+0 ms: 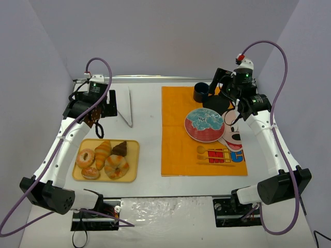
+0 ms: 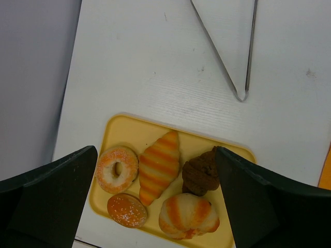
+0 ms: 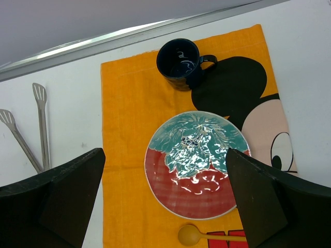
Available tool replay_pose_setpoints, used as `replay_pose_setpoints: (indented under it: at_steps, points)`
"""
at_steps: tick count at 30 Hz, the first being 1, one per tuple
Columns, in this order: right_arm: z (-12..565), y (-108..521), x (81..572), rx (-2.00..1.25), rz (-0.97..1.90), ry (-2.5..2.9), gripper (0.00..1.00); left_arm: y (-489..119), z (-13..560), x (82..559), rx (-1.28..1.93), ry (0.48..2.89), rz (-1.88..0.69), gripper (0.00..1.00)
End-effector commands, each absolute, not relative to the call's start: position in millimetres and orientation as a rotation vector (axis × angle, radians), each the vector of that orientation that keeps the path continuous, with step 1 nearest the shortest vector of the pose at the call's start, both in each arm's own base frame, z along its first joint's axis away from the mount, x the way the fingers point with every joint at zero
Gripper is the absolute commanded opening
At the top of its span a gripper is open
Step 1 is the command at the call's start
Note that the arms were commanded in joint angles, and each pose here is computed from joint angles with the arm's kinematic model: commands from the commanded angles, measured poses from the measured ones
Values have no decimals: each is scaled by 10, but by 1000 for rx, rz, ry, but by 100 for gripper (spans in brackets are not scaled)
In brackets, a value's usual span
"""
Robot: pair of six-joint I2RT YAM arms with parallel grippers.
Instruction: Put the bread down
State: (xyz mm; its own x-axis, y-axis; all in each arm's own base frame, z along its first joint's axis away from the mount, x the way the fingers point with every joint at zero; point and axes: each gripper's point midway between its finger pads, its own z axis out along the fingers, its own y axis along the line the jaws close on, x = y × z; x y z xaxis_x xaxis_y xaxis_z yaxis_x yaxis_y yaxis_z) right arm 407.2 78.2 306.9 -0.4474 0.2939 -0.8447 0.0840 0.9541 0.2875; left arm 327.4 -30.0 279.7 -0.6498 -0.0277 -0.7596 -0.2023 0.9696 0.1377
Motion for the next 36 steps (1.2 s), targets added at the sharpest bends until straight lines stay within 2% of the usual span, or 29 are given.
replay_pose_setpoints:
  at_steps: [1,9,13,21,28,36]
  points:
    - [3370,834,4064,244,284,1953,100,-281,3005,3314,-182,2207,246,97]
    - [3302,806,4049,257,266,1972,100,-211,2972,3312,-230,2233,289,97]
    - [3285,844,4021,252,294,1984,100,-136,2805,3456,-326,2250,288,97]
    - [3221,921,3847,229,357,2011,100,-202,2039,4064,-538,2382,123,97]
    - [3112,928,3741,216,354,2033,100,-673,1858,4603,-511,2365,-159,97]
    - [3012,955,3716,197,347,2056,100,-1018,1799,5094,-440,2370,-316,97]
